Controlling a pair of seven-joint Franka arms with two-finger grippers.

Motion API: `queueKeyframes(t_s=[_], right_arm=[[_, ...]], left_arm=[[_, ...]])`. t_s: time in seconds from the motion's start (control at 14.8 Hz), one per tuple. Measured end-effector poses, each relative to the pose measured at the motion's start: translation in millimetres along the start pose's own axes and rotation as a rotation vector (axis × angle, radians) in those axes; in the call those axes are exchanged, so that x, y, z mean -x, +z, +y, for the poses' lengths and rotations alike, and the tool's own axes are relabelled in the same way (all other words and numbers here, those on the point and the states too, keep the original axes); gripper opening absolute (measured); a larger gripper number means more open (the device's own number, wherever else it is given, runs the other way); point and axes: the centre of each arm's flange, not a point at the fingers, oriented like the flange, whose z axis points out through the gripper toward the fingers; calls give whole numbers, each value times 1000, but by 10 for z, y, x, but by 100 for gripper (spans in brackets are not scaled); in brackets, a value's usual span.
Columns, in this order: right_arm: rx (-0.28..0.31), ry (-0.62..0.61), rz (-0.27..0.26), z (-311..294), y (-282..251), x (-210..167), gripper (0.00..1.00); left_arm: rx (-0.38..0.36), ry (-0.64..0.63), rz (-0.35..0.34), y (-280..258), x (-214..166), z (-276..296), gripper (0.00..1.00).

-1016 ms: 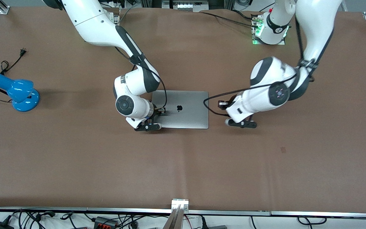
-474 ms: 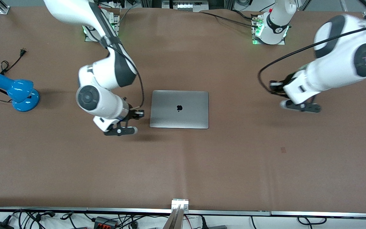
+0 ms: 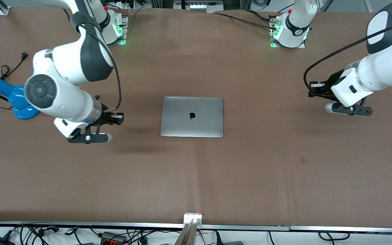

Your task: Close laptop with both arms from behind

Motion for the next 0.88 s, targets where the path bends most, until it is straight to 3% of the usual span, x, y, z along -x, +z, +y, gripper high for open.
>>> queueKeyframes(t_s=[0.14,0.41,0.61,0.81,0.88], right_arm=[[10,31,14,193,-211,-26,61],[42,76,63,605,-497,-86,99],[38,93,82,770,-606,-111,100],[-12,135,104,1173,-775,-150,100],[-29,151,117,1373,-868,-147,100]], left_arm=[[5,-48,-22,-182,154,-280,3],[11,-96,-15,-530,495,-440,37],[10,-121,-24,-485,472,-420,64],[0,-150,-42,-397,438,-255,90],[-5,-159,-48,-366,438,-167,90]])
